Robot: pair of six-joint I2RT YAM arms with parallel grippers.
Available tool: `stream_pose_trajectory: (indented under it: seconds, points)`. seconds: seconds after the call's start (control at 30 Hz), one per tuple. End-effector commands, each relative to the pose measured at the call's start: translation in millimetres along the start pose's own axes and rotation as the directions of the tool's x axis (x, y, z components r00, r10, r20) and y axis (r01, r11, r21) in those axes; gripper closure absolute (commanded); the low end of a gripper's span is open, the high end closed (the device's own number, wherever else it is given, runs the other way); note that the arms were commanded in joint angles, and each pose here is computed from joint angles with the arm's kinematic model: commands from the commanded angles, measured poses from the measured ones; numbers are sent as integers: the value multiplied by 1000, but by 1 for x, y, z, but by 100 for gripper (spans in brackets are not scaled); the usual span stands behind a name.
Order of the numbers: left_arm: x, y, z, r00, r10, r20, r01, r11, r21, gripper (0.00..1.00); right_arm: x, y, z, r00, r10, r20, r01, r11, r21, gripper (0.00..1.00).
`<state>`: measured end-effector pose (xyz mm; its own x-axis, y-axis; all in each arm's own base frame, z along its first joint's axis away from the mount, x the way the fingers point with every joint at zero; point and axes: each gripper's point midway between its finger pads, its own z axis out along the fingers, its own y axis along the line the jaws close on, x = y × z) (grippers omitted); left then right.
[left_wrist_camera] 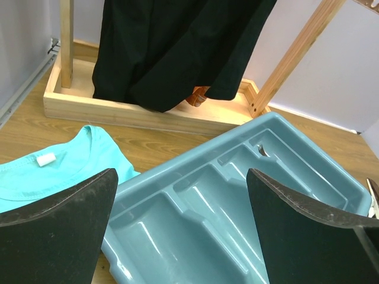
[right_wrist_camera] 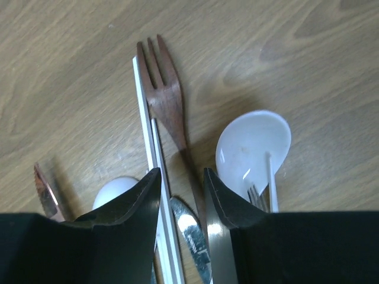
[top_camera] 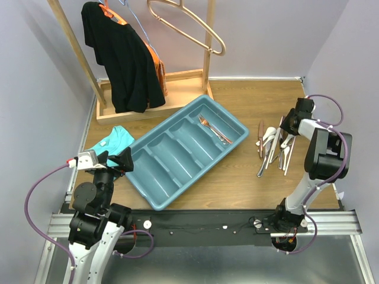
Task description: Sort the eating utensils into containers
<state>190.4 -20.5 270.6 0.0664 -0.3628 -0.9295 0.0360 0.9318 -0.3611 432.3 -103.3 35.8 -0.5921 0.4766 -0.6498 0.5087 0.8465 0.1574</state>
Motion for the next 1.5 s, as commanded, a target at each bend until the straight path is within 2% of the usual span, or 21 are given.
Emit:
stream_pose_trajectory:
  seconds: [0.0,0.13,0.3,0.37,0.4,0.47,0.5,0.6,0.87,0.9,1.1,1.3,1.47]
  points:
    - [-4,-4,0,1000,7,25,-7,1000,27,1,-19,2,13,999,4,39,-3,1000,-13,58]
    - [-5,-5,0,1000,7,28,-8,1000,30,1,-8,4,27,1000,-21,-1,21,999,-29,63]
    - [-5,-5,0,1000,10,28,-11,999,33,1,6,-6,36,999,-27,-35,28,1000,11,64]
    - [-4,-5,1,1000,9,25,-10,999,32,1,9,-10,39,999,-33,-41,34,999,30,76]
    - [-4,-5,1,1000,9,25,-10,999,33,1,9,-10,39,999,-36,-38,37,999,32,77]
    - [-5,-5,1,1000,10,26,-11,999,34,1,8,-12,39,998,-43,-35,45,998,40,87]
    - [-5,-5,1,1000,10,26,-11,999,34,1,7,-12,40,998,-46,-33,48,998,41,87]
    - [-4,-5,0,1000,9,25,-10,999,33,1,0,-11,39,998,-60,-17,61,997,39,99]
    - [-4,-5,0,1000,11,23,-12,999,33,1,-43,6,15,989,-90,114,93,995,-27,99]
    - [-5,-5,0,1000,10,23,-10,999,33,1,-56,11,11,983,-90,163,98,994,-43,99]
    - [-4,-5,1,1000,12,19,-13,999,33,1,-90,39,-22,953,-87,290,139,977,-163,99]
    - [-3,-6,1,1000,13,17,-13,999,34,1,-96,59,-42,945,-80,316,160,958,-238,99]
    - [-4,-6,2,1000,12,18,-13,999,34,1,-83,121,-81,910,-187,370,327,872,-363,99]
